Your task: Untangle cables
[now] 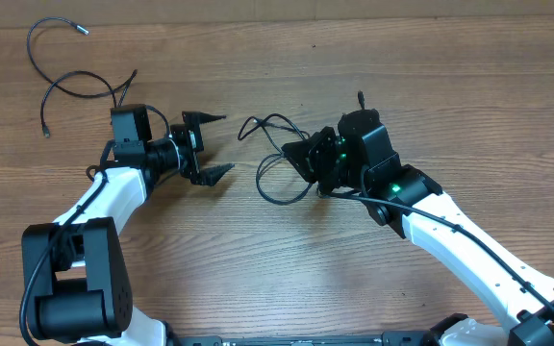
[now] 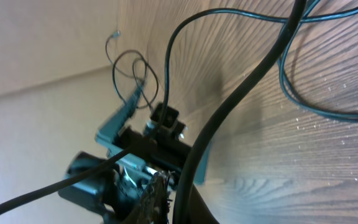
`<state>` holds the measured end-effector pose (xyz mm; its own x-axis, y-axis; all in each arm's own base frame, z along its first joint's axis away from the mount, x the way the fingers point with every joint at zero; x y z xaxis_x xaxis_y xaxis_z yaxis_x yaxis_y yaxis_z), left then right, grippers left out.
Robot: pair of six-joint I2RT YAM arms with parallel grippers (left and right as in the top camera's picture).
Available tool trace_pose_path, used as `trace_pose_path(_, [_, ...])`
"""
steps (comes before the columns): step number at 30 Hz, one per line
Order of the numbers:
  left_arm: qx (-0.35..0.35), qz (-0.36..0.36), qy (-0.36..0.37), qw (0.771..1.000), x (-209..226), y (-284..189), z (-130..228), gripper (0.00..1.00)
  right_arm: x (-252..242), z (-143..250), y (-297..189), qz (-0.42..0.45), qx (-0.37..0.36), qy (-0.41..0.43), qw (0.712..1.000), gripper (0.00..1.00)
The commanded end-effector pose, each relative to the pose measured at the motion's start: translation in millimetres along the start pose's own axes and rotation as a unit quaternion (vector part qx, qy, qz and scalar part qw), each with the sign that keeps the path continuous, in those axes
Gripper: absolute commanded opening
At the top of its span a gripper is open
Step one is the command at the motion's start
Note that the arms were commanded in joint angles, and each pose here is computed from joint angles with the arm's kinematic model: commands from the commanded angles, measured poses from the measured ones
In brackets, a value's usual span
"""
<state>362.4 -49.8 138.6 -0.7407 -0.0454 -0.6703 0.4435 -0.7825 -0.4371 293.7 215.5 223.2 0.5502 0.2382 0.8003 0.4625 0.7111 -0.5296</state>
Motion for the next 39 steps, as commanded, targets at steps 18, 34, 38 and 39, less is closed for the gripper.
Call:
trace_pose_path(18, [0.047, -0.032, -0.01, 0.998, 4.5, 47.6, 51.0, 1.0, 31.3, 60.2, -5.1, -0.099, 0.171, -0.193, 0.961, 0.04])
trace_pose_path(34, [0.076, 0.036, 0.294, 0.952, -15.1, 38.3, 51.7, 0.44, 11.8, 80.5, -1.7, -0.068, 0.217, -0.265, 0.937, 0.04])
trace_pose_path(38, [0.081, 0.053, 0.337, 0.937, -18.6, 24.4, 42.0, 0.11, 6.3, 79.1, -1.0, -0.051, 0.216, -0.262, 0.939, 0.08])
trace_pose_path(39, [0.079, 0.055, 0.339, 0.936, -19.3, 21.8, 39.6, 0.04, 5.8, 78.7, -0.8, -0.05, 0.214, -0.262, 0.94, 0.13])
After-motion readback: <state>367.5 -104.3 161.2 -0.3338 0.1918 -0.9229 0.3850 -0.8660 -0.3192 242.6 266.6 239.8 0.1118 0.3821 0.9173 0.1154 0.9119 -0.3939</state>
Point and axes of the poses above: each gripper's point midway between its finger pads, its own y axis out along the fingers, its own x axis along the line the jaws close on, z = x × y, the point moved 8 cm from there along -y, back along the fingers, and after that the axes turned 8 degrees about y, right-handed, at the moved point
